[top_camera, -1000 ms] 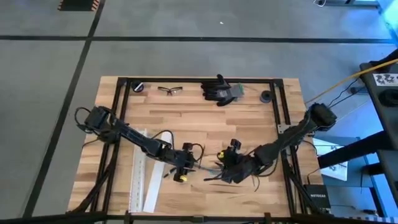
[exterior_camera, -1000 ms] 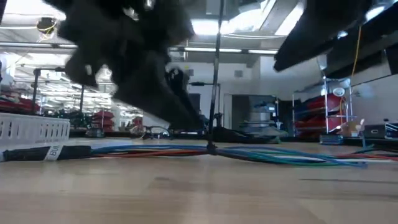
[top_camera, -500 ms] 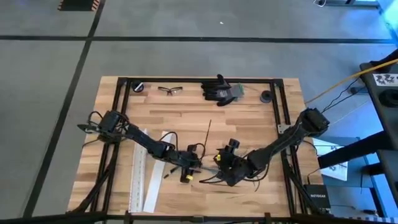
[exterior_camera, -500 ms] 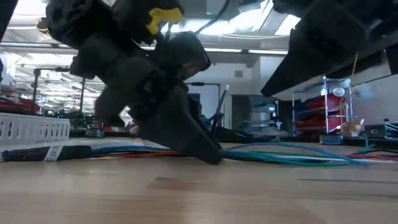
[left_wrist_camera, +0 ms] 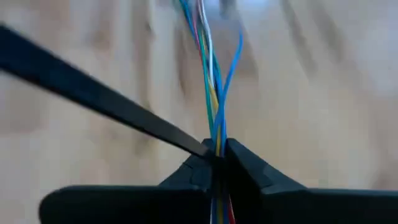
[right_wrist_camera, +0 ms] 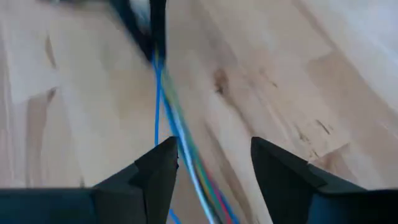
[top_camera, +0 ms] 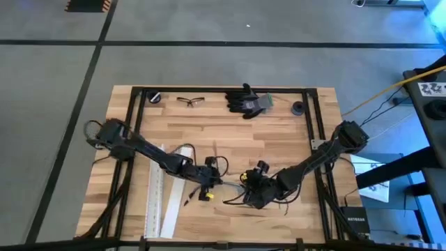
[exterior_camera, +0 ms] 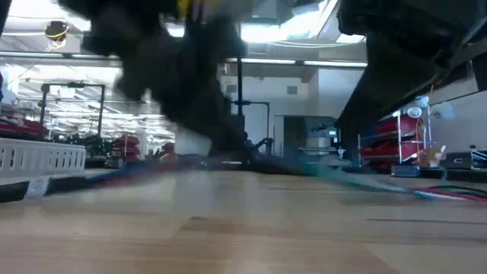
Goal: Ziptie cables
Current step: Put the ziptied cables into the white cable duct
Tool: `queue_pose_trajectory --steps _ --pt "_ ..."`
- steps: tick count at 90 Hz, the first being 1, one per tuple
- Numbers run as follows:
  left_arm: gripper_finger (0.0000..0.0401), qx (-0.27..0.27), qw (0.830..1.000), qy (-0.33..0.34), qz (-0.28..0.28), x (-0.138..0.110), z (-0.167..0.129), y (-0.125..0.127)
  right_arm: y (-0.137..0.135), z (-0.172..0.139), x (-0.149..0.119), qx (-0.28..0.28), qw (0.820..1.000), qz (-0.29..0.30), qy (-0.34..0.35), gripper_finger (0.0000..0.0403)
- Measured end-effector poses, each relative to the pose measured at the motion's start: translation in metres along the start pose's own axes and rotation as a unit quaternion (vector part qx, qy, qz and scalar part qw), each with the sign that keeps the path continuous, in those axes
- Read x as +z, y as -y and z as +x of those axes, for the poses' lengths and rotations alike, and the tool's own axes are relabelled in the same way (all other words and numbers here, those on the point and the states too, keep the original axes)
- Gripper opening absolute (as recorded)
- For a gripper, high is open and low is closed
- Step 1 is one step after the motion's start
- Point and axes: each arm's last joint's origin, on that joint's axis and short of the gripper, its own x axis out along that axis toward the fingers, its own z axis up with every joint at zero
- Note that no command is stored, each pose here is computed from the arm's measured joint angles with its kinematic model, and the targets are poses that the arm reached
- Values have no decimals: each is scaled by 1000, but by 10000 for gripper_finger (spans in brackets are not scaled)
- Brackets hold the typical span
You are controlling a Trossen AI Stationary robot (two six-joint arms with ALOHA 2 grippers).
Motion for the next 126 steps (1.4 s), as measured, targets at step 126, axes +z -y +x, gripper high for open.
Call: queue_pose_trajectory --steps 126 --pt "5 406 761 -315 -396 -31 -195 -68 35 37 0 -5 995 -72 63 189"
